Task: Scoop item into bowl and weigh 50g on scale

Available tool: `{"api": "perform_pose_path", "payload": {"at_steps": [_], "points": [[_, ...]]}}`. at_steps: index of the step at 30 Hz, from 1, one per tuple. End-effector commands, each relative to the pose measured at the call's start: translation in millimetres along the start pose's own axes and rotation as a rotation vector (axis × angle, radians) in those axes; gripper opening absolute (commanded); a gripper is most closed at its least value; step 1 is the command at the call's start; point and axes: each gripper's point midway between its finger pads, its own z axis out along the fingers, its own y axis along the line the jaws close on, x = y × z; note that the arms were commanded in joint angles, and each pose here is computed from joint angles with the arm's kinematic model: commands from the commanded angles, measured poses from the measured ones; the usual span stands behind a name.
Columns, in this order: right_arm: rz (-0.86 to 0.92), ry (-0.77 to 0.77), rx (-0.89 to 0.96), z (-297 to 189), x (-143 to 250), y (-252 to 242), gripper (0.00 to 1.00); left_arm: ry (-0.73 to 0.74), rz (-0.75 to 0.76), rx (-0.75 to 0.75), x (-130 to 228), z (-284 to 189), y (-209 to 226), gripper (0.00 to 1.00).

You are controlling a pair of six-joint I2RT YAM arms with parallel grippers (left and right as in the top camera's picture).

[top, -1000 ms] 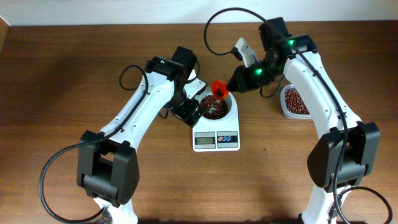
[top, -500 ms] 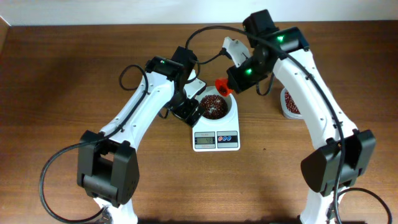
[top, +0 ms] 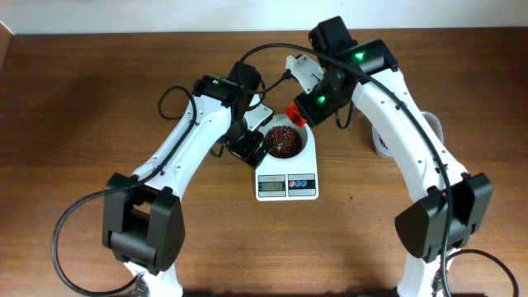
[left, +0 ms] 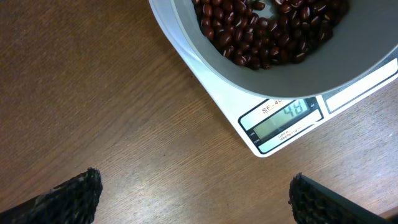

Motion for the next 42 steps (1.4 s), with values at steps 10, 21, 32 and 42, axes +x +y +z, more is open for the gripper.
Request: {"api": "perform_pose_path", "payload": {"at_steps": [10, 21, 32, 42], "points": [[0.003, -0.034, -0.017, -10, -8, 10, 0.04, 0.005, 0.008, 0.006, -1, 2, -2, 0.99], [0.151, -0.080, -0.170, -18, -11, 13, 0.04, 0.005, 0.008, 0.006, -1, 2, -2, 0.99], [0.352, -0.194, -0.342, -48, -10, -30, 0.04, 0.005, 0.008, 0.006, -1, 2, -2, 0.99], [0.712, -0.204, -0.214, -82, 66, -147, 0.04, 0.005, 0.008, 0.005, -1, 2, -1, 0.99]]}}
